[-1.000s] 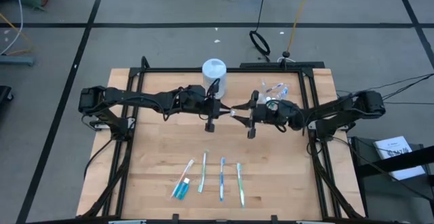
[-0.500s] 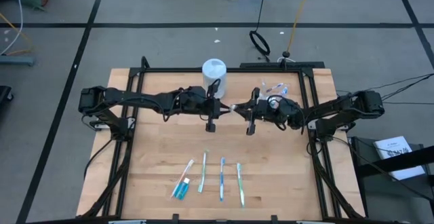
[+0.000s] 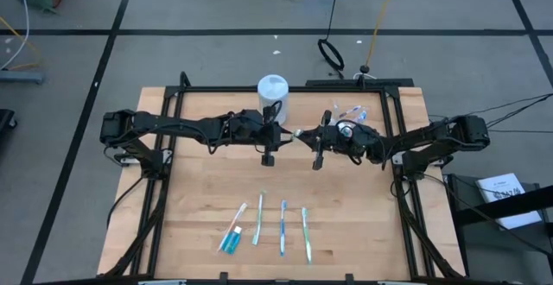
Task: Pick & Place toothbrushing station
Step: Put the green toothbrush into the transparent organizer
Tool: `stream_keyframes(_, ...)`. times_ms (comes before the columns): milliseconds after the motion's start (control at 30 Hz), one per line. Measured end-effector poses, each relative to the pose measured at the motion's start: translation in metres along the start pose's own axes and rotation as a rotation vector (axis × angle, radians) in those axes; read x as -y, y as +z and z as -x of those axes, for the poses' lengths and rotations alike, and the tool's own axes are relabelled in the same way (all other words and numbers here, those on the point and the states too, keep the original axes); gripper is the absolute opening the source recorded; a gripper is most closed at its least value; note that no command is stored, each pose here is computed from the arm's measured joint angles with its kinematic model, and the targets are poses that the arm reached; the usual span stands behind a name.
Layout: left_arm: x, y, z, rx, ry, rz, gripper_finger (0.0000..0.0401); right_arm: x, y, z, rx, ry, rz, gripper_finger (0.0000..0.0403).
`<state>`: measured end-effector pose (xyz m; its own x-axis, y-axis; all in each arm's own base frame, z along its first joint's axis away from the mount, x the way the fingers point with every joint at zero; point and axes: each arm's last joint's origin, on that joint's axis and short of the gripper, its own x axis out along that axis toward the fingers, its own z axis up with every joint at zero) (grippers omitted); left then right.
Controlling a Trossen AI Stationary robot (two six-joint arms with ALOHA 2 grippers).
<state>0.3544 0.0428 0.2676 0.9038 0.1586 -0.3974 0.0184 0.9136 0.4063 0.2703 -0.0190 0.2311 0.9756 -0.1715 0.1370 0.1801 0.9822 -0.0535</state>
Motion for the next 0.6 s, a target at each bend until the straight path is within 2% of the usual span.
stream_keyframes(167,-0.003,0.000,0.001,-0.035,0.085,0.001,0.0162,0.006,0.008,0.011,-0.089,-0.131,0.016,0.0003)
stream_keyframes(333,-0.007,0.000,0.003,-0.076,0.204,-0.006,0.0204,0.018,0.032,0.034,-0.125,-0.307,0.050,0.0001)
stream_keyframes(467,-0.012,-0.003,0.004,-0.116,0.276,-0.007,0.0224,0.032,0.050,0.052,-0.115,-0.438,0.068,0.0001)
stream_keyframes(600,-0.017,-0.007,0.004,-0.144,0.281,-0.007,0.0232,0.049,0.055,0.067,-0.158,-0.551,0.075,0.0001)
